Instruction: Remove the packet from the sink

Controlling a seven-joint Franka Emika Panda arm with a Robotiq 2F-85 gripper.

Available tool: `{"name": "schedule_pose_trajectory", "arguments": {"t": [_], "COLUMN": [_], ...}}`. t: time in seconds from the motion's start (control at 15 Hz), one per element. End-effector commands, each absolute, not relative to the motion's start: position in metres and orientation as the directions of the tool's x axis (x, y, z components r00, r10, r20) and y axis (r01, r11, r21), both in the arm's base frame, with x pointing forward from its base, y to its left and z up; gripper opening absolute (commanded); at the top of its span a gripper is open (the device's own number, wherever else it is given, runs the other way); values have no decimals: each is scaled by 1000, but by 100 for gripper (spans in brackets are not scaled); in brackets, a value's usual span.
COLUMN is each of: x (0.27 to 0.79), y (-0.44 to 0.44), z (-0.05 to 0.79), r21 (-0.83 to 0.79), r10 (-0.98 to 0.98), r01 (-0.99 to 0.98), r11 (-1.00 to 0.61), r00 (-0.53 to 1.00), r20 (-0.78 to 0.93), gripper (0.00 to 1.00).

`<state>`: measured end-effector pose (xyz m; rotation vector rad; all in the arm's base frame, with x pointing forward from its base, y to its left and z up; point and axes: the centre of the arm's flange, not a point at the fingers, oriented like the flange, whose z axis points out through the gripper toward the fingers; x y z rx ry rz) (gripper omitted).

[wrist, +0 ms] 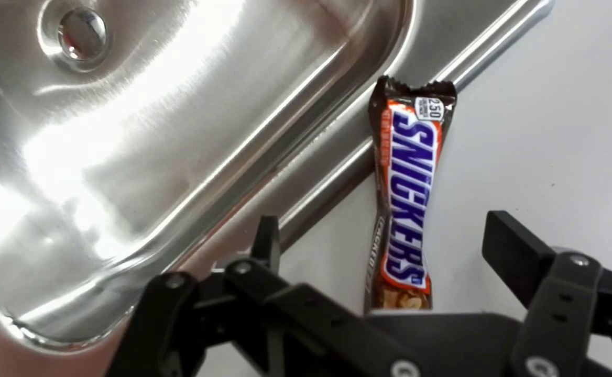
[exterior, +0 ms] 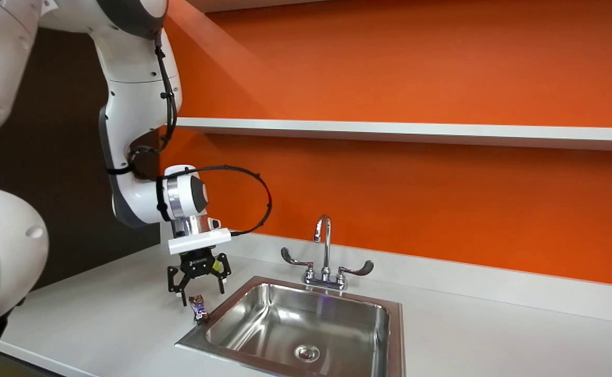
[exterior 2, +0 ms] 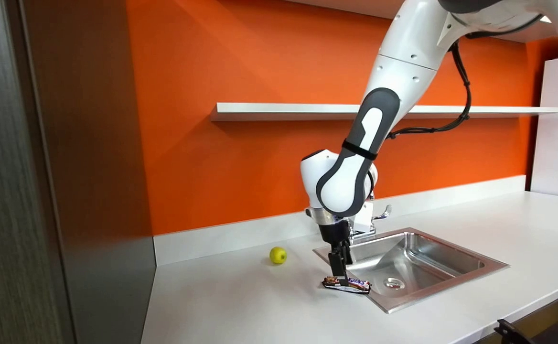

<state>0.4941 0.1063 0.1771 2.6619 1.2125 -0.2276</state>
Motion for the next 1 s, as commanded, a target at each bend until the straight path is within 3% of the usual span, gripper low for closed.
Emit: {"name": "schedule_pose_trajectory", "arguments": {"t": [0.0, 0.47, 0.93], "x": [490, 484, 466], "y": [82, 28, -28], "z": [202, 237, 248], "r21": [114, 68, 24], "r10": [672, 399, 77], "r01": [692, 407, 79], "r11": [-713, -911, -997], "r00": [721, 910, 995], "r20": [-171, -111, -69], "gripper": [100, 100, 100]}}
